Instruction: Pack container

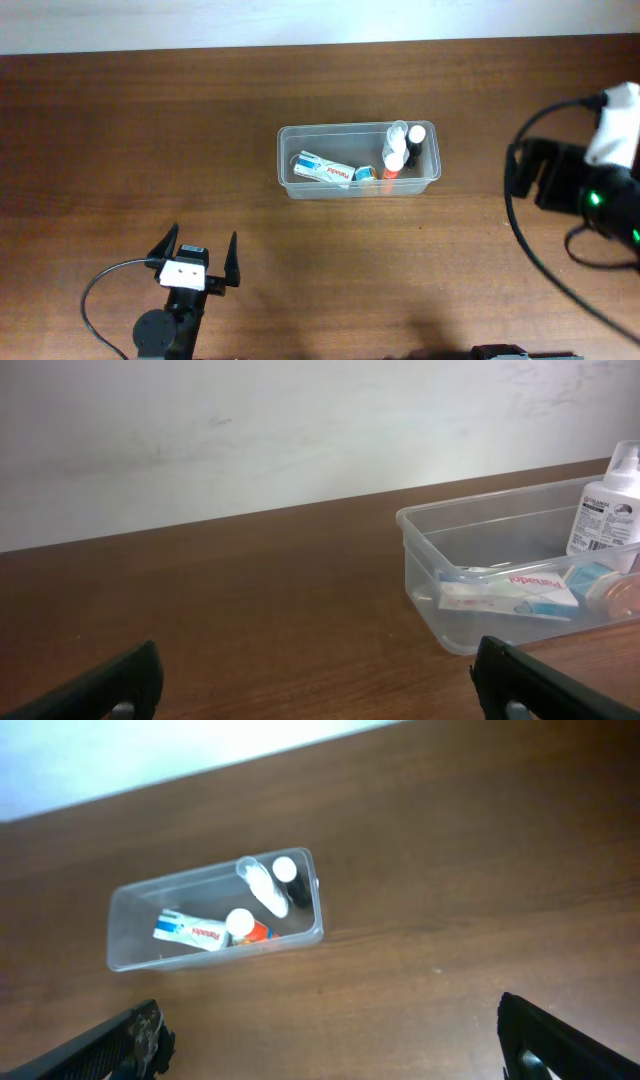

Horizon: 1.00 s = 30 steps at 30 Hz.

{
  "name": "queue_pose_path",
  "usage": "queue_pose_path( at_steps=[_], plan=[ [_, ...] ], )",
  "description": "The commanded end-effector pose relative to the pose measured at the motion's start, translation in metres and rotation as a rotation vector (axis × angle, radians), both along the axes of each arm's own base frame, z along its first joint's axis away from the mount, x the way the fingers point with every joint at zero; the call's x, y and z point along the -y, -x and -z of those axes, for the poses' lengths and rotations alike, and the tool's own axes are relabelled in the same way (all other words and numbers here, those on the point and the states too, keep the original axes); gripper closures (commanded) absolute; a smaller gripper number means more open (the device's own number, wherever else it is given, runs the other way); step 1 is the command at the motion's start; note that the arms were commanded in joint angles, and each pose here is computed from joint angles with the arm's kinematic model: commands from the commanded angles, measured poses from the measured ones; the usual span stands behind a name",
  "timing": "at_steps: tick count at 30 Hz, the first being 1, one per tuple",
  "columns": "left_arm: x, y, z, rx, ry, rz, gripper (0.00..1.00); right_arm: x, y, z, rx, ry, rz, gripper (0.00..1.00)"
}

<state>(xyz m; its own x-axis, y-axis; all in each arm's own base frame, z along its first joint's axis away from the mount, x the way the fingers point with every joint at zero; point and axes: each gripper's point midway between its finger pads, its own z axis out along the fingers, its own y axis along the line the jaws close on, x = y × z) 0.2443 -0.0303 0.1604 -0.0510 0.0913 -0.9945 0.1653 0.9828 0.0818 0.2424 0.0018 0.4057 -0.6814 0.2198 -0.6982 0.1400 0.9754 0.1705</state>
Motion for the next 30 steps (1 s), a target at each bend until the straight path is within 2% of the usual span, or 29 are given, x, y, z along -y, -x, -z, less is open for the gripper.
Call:
queue_pose_path(
  at_steps=[1,6,9,16,24,30],
  plan=[
    [0.000,0.001,0.000,0.004,-0.016,0.004,0.01,-0.002,0.020,-0.003,0.034,0.001,-0.004,0.02],
    [0.000,0.001,0.000,0.004,-0.015,0.004,0.01,0.004,0.046,0.018,0.023,0.024,0.020,0.02],
    [0.000,0.001,0.000,0.004,-0.016,0.004,0.01,0.001,0.051,0.033,0.062,0.011,0.006,0.02],
    [0.000,0.001,0.000,0.004,-0.016,0.004,0.01,-0.015,0.044,0.064,0.291,-0.044,-0.069,0.02],
    [0.000,0.001,0.000,0.004,-0.016,0.004,0.01,-0.024,0.049,0.121,0.528,-0.061,-0.121,0.02],
    [0.000,0.001,0.000,0.004,-0.016,0.004,0.01,-0.026,0.042,0.149,0.623,-0.056,-0.134,0.02]
  ],
)
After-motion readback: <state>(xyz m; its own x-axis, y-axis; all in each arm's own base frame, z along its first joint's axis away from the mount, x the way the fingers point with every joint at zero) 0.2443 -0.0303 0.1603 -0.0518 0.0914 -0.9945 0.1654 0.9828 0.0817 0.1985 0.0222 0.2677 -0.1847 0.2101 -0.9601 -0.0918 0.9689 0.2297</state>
